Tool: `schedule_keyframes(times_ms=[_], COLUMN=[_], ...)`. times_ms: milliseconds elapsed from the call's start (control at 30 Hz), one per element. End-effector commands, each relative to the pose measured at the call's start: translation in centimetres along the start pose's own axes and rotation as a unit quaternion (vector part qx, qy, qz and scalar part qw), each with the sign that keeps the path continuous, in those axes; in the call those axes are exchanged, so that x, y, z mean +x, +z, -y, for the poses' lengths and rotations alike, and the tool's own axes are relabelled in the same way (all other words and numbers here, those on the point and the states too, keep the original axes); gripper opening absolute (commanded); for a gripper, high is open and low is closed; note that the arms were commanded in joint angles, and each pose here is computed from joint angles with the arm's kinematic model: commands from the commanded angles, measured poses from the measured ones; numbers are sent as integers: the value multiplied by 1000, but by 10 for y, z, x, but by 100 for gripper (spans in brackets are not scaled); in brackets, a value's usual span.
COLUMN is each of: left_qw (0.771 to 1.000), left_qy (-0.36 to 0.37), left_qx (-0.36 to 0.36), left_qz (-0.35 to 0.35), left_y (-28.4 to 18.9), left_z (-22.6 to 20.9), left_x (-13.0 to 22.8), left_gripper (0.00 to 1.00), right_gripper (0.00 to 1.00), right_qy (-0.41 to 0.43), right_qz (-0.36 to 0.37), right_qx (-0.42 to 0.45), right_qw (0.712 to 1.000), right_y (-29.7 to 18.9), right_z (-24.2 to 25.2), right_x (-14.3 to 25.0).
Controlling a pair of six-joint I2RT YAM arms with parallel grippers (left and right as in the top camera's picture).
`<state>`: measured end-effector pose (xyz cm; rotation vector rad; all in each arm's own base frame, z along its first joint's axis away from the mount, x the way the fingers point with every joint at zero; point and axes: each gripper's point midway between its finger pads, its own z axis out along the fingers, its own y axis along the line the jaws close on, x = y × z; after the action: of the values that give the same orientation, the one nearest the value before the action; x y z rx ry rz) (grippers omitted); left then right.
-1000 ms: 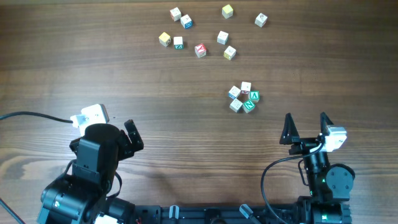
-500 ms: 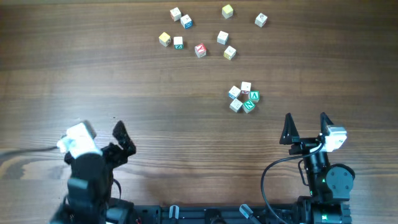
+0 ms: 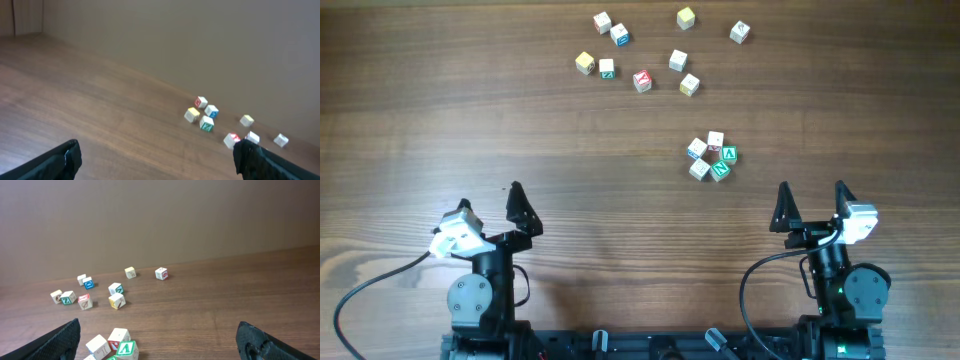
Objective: Form a circle
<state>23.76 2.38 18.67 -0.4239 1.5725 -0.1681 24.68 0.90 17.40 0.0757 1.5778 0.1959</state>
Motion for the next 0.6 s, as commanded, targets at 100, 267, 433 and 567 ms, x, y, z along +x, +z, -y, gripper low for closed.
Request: schedule_keyframes(times_ms=[100,267,433,567], left_qw=[998,995,993,992], left_qy=[47,88,103,103], left_qx=[23,41,59,62], left_qz=[18,0,-25,-26], left_y=[8,8,7,7], left_z=[-1,4,8,9], left_x=[13,22,34,35], left_gripper=[100,100,100,100], right_gripper=[100,100,100,100], right_qy=[5,5,5,5], right_qz=[8,8,8,8], right_qx=[3,3,3,3], right_qw=[1000,1000,1000,1000], right_y=[-1,-1,-1,-1], right_z=[1,1,1,1], right_x=[-3,-3,-3,-3])
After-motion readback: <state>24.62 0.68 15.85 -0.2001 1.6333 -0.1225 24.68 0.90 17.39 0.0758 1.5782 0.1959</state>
